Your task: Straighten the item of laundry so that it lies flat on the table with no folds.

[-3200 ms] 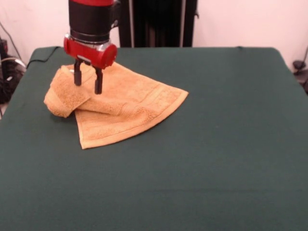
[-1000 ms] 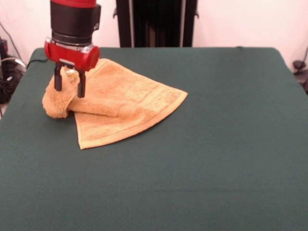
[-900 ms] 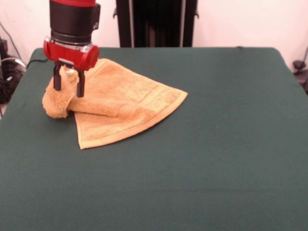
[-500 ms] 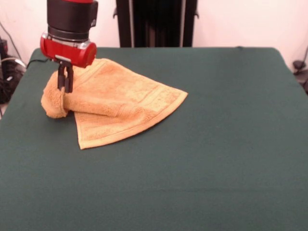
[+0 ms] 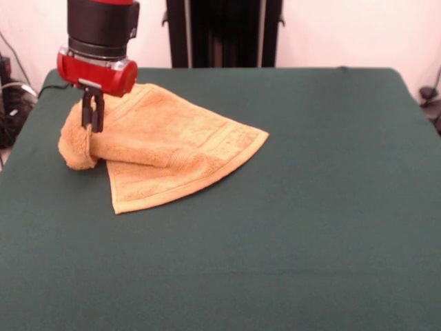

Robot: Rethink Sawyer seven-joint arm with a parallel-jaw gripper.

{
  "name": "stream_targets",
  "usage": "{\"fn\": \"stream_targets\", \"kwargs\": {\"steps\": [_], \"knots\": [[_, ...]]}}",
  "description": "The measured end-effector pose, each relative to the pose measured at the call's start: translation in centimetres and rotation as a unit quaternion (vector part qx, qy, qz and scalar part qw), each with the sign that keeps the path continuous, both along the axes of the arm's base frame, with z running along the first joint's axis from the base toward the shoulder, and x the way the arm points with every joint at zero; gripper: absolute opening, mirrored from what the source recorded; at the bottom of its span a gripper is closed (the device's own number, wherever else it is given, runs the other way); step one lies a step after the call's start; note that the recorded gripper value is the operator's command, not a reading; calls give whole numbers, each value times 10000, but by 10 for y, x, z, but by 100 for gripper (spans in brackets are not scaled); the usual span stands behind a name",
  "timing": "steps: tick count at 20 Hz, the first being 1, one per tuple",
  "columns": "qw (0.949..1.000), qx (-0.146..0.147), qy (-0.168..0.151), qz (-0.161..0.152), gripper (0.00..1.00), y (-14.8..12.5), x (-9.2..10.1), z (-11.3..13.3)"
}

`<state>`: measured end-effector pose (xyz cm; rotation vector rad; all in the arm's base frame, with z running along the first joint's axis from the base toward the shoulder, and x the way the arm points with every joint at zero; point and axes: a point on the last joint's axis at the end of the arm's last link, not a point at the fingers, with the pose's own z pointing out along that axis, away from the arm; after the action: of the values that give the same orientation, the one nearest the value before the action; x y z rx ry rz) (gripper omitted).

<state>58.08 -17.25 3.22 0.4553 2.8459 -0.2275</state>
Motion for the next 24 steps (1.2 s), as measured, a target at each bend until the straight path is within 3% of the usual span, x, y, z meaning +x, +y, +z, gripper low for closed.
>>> {"fn": "stream_targets", "kwargs": {"steps": [9, 18, 24], "knots": [[9997, 6, -10, -233, 0, -27, -8, 0], [9981, 19, 52, -611, 0, -71, -21, 9], [9978, 34, 143, -645, 0, -76, -25, 9]]}}
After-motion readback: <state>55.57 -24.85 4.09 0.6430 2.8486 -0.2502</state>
